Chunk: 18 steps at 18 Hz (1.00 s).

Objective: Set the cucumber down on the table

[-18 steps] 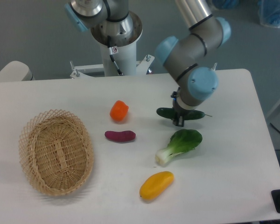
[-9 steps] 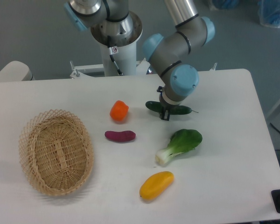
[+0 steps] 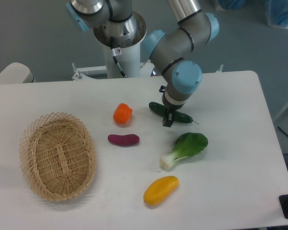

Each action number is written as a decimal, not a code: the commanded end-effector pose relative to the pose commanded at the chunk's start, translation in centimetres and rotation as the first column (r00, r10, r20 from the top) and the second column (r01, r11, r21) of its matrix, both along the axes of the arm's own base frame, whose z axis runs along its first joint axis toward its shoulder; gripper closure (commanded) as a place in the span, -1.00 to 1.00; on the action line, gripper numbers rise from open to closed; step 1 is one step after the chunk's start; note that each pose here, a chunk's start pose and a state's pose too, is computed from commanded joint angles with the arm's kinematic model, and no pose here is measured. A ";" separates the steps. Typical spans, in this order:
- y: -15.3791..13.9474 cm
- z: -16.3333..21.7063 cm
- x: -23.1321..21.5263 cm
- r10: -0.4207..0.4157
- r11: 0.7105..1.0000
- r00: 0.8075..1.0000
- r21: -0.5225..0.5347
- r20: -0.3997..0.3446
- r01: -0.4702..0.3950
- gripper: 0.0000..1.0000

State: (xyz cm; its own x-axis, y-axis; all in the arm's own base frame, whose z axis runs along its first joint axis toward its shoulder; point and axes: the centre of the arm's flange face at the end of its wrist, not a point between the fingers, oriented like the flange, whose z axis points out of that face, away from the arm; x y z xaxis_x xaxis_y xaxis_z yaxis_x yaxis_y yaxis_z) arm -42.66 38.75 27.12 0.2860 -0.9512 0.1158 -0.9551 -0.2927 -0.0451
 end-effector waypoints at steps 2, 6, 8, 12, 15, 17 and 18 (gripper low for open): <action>1.2 0.8 -1.6 0.044 0.999 0.999 0.024 -0.020 -0.044 -1.00; 4.2 1.5 -5.7 0.181 0.981 0.983 0.081 -0.041 -0.177 -1.00; 5.4 1.3 -7.7 0.222 0.972 0.974 0.096 -0.050 -0.217 -1.00; 8.5 1.0 -11.2 0.343 0.935 0.936 0.122 -0.073 -0.333 -1.00; 10.6 1.1 -13.3 0.396 0.913 0.915 0.138 -0.078 -0.383 -1.00; 11.7 1.3 -14.0 0.405 0.908 0.910 0.155 -0.087 -0.389 -1.00; 12.2 1.0 -14.2 0.415 0.904 0.906 0.157 -0.087 -0.399 -1.00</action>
